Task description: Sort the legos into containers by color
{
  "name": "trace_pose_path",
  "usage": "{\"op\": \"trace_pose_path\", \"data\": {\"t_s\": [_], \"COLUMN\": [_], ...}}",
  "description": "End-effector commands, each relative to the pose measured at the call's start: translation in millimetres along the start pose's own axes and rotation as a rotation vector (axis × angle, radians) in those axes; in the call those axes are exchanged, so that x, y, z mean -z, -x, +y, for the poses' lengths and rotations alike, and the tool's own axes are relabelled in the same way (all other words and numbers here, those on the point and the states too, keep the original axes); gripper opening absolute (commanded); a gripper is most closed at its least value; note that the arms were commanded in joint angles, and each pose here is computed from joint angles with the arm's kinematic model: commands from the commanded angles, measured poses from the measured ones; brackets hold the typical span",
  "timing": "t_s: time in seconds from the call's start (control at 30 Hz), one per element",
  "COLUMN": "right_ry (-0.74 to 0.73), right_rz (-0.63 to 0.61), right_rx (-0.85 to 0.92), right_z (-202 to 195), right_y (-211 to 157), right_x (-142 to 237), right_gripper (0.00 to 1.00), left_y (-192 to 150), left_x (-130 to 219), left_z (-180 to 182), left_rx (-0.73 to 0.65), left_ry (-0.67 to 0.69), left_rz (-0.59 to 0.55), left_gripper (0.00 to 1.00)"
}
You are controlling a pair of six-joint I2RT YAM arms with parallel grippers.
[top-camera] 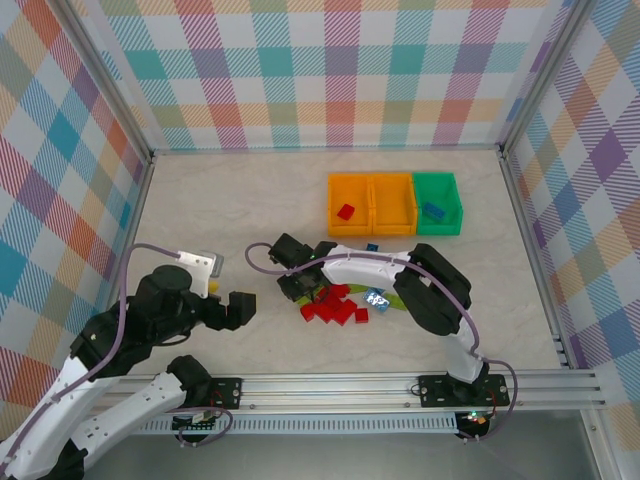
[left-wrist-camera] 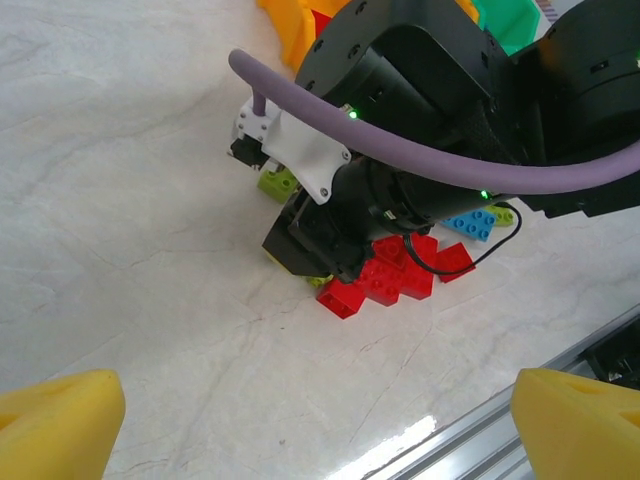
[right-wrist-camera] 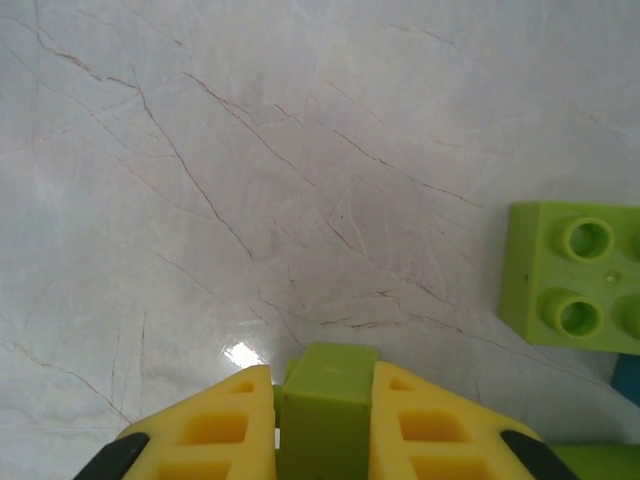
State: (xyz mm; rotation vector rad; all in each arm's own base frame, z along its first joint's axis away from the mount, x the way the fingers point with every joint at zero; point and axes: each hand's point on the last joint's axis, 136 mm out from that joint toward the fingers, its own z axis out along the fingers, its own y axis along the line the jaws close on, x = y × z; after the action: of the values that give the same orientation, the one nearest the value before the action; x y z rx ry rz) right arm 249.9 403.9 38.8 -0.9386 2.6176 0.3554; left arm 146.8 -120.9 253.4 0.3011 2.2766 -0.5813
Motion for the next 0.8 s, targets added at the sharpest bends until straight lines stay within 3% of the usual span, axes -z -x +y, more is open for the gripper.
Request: {"op": "trace_pose_path", "data": {"t_s": [0.0,0.2,0.33,0.57,0.77], "right_ry": [0.020,0.089,0.088,-0.023,-0.137], "right_rz": [-0.076,-0.264,-0.384,-0.593,-0.651], "right_rx": [0.002,-0.063,-0.149,-0.387,-0.627], "right_z": [2,-13,-49,-175,-299], "right_y": [17,50,64,76,70], "right_x": [29,90,130,183,178], "right_gripper": [0.14,0.13,0.13,0.10,0.10], "left_y": [6,16,24,43,53], "left_x": [3,12,12,0,-21], "left_z": [-14,-45,-57,-74,-79], "left_rx": [-0.019,-0.046,-0.035,0.030,0.127], "left_ry": [-0.084,-0.274,-0.339,-0.422,-0.433], "left_rz": [-0.045,-0.129,-0.158,-0.209,-0.204], "left_gripper": [1.00,1.00,1.00,1.00,1.00]}}
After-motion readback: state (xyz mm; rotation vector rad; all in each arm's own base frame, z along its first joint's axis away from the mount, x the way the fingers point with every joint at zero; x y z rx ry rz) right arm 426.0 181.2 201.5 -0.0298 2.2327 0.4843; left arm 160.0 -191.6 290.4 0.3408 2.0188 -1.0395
